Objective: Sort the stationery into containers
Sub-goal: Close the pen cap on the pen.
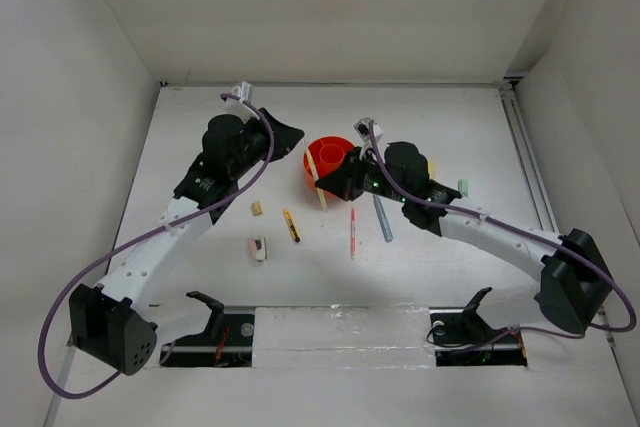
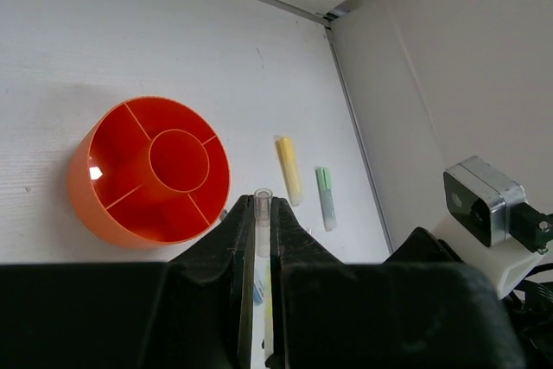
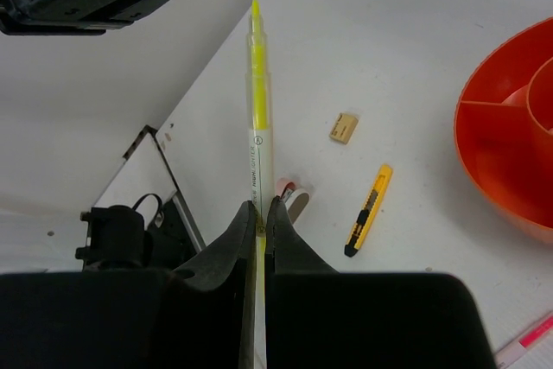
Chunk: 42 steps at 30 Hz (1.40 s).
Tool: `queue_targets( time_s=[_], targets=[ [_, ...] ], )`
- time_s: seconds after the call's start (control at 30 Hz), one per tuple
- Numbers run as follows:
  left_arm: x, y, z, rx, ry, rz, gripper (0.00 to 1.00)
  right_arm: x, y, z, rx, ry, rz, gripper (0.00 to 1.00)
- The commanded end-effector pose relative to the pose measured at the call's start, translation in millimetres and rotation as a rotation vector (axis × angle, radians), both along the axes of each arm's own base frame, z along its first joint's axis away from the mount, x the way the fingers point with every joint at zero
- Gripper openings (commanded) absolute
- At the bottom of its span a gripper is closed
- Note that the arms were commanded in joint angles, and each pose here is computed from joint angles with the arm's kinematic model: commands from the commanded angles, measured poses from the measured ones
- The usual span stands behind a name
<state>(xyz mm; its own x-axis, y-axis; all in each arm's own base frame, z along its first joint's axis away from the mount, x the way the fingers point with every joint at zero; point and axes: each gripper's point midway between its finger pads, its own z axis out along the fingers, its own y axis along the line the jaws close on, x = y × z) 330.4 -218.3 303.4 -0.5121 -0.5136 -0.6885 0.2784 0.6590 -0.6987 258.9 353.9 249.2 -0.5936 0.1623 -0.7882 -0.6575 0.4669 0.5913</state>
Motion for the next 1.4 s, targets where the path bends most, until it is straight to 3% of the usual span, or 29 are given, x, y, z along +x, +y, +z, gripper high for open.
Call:
queue_targets(
  time_s=[0.0,1.37],
  targets=[
    [-1.4,-4.5,11.7,-0.019,-0.051,-0.026,0.00,8.1,7.4,30.5,0.071,-0.068,0.007,0.00],
    [4.7,9.5,14.3,-0.038,-0.059,0.027,0.00,4.7,13.2,32.7,0.081,-0.064,0.026,0.00]
  ],
)
